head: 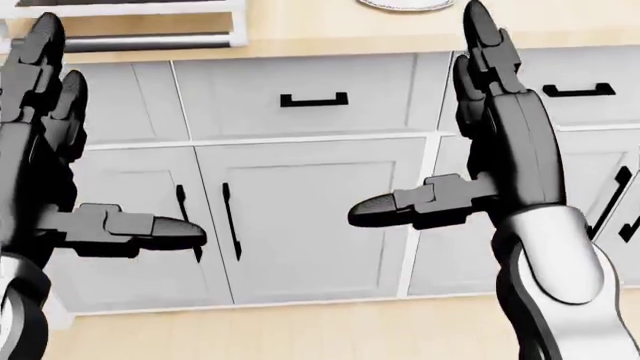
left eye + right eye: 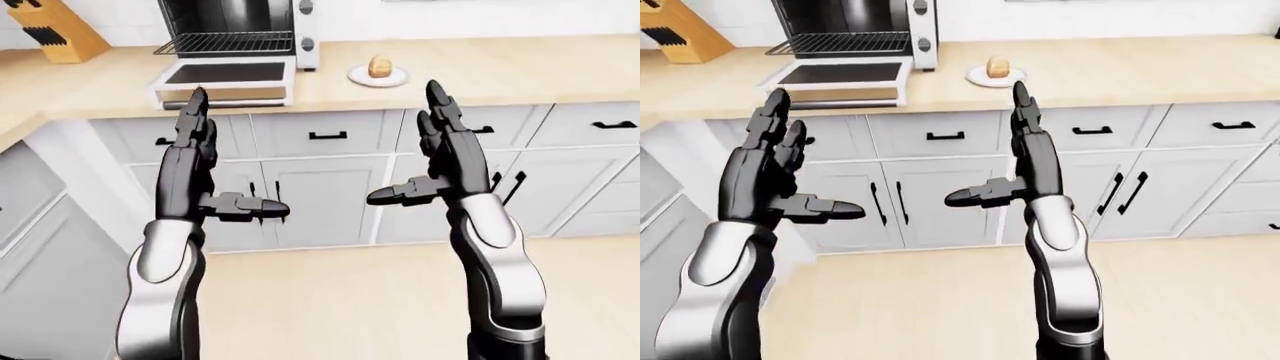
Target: Place the bread on the rack of the toaster oven.
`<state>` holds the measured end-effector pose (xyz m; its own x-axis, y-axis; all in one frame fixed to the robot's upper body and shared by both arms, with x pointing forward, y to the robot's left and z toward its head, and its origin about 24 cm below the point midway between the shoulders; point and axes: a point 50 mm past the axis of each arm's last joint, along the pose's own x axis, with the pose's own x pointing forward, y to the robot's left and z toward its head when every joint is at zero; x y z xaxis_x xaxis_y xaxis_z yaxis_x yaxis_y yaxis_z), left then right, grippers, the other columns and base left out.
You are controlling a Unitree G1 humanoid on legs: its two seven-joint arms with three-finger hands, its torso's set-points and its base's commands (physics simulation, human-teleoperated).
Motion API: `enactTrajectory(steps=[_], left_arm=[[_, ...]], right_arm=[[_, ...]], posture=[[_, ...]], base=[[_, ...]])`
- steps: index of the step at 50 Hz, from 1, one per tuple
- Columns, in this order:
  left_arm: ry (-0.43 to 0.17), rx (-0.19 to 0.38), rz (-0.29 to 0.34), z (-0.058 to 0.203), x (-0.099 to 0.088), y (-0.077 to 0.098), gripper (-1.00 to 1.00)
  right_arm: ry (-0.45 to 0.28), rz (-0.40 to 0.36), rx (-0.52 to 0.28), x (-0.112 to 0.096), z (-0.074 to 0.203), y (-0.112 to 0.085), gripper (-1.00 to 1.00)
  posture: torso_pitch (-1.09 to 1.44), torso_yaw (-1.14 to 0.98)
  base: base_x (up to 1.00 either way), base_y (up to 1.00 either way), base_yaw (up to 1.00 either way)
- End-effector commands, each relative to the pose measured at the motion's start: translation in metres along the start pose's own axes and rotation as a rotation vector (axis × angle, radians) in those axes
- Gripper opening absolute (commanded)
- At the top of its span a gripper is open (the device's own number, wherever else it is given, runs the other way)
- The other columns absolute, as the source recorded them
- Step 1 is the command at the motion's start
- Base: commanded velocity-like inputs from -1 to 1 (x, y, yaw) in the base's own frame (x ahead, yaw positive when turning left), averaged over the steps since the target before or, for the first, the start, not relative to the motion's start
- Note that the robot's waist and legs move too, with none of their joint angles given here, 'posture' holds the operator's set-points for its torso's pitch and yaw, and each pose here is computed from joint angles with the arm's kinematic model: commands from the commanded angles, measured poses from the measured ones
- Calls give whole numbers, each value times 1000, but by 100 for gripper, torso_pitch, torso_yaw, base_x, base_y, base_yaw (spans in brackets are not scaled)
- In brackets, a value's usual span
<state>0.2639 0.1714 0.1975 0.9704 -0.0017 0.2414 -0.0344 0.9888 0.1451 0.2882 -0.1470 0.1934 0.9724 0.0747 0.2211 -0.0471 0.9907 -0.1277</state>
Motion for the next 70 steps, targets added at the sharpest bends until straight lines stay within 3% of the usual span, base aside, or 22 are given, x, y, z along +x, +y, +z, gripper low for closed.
enactTrajectory(steps=[1,7,20,57,70], left_arm=[[-72,13,3,17,1,1,100],[-112,28,5,37,4,3,100],[-172,50,14,66,-2,8,100],[-249,87,57,98,-15,24,100],[-295,70,98,112,-20,34,100]], right_arm=[[-96,-19,-18,0,24,-4,100],[-145,-15,-23,4,44,-4,100],[-185,-5,-30,5,59,-3,100],[-261,-49,-27,5,72,-5,100],[-283,-68,-20,4,79,-6,100]], posture=[[0,0],[0,0],[0,0],[0,0],[0,0]], base=[[12,0,0],[13,0,0],[14,0,0],[24,0,0],[34,0,0]])
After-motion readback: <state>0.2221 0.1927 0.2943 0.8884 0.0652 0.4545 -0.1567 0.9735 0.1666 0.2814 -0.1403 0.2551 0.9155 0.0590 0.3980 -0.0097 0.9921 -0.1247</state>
